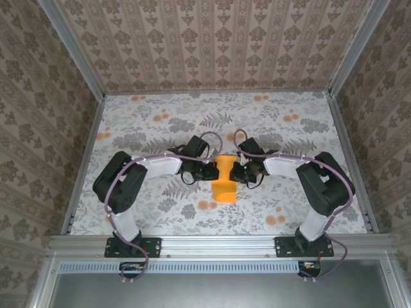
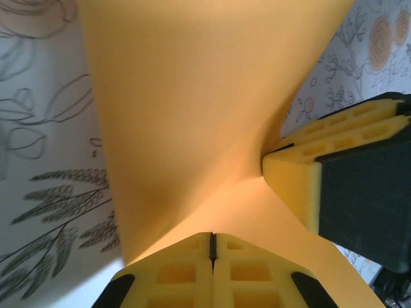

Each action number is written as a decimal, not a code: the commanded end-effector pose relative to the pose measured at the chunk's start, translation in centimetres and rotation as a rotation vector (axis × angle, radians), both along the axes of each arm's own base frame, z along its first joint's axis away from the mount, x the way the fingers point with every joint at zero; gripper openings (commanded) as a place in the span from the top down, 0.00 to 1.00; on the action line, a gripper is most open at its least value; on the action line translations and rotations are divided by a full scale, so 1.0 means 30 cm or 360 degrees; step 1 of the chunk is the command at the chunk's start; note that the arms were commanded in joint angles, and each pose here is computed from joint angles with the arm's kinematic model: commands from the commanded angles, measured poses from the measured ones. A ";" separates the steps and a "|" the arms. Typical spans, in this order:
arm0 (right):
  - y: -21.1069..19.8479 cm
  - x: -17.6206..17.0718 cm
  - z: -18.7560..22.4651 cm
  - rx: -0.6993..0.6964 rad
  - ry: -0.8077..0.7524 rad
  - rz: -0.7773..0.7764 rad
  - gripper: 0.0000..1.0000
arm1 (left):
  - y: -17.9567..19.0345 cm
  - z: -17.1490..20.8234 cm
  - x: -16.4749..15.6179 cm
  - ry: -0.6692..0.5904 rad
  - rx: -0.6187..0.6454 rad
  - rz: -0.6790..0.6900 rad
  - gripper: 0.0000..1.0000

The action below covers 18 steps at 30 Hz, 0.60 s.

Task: Fold a paper plane with a square sheet of paper (fold left side to right side)
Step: Hold the square sheet of paper at the center of the table.

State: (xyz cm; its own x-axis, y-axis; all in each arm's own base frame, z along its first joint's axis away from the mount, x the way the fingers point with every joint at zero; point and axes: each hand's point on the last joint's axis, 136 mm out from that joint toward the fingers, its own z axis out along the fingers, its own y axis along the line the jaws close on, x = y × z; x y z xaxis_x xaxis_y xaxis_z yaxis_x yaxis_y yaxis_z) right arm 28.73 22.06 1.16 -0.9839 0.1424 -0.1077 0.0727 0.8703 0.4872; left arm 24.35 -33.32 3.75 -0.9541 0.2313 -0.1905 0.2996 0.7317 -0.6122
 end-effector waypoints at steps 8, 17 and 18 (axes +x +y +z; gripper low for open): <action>-0.078 -0.095 -0.085 -0.0200 0.0192 0.0006 0.87 | 0.003 -0.066 -0.019 0.0064 0.0089 -0.0017 0.95; -0.026 -0.054 -0.028 -0.0024 0.0075 -0.0001 0.87 | 0.046 -0.128 -0.055 0.0113 0.0218 -0.0014 0.95; -0.014 -0.040 -0.004 0.0022 0.0031 -0.0001 0.87 | 0.049 -0.131 -0.059 0.0117 0.0225 -0.0015 0.95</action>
